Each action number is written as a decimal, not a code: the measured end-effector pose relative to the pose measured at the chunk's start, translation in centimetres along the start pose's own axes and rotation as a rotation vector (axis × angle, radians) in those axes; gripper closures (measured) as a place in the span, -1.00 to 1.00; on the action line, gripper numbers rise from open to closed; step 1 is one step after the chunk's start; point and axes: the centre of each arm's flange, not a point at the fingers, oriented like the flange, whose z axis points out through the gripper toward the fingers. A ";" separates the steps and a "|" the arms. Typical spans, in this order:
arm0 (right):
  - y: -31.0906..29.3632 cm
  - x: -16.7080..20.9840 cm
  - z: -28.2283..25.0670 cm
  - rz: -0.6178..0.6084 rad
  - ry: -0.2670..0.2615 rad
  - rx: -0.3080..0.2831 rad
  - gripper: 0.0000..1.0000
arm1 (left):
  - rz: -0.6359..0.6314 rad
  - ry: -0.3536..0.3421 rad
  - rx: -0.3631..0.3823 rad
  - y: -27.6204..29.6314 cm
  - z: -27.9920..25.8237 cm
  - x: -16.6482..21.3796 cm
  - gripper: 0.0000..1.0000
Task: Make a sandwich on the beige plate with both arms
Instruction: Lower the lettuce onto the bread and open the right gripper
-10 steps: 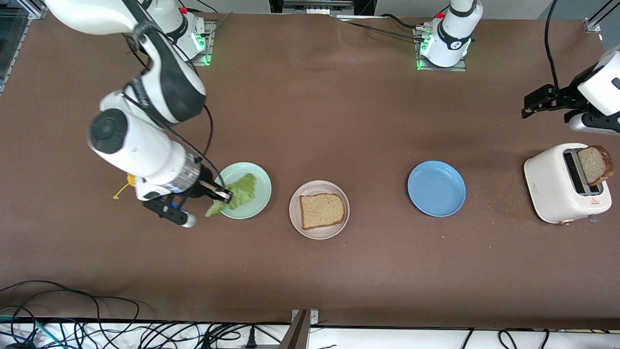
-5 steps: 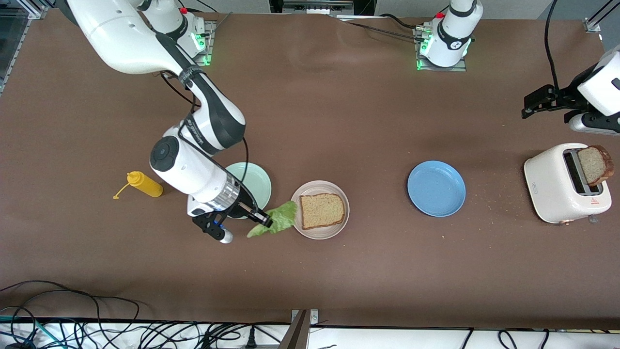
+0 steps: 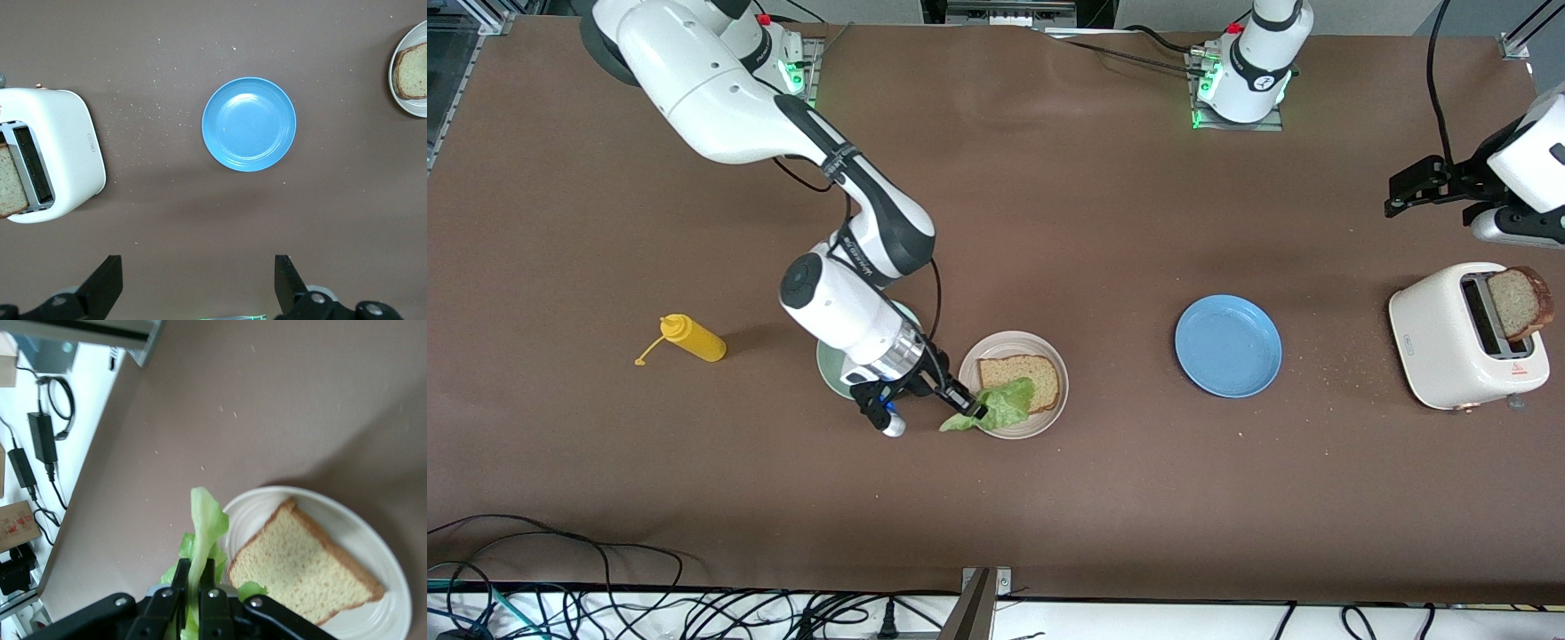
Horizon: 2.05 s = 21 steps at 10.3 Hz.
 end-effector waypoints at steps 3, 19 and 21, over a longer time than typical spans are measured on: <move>1.3 -1.7 2.5 0.106 -0.027 -0.022 0.82 | 0.001 0.000 0.000 0.0 0.0 0.0 -1.00; 3.7 -1.3 5.5 0.112 -0.035 -0.036 -0.62 | 0.005 0.000 0.000 0.0 0.0 0.0 -1.00; 3.2 -1.0 5.0 0.112 -0.036 -0.035 -0.70 | 0.005 0.000 0.000 0.0 0.0 0.0 -1.00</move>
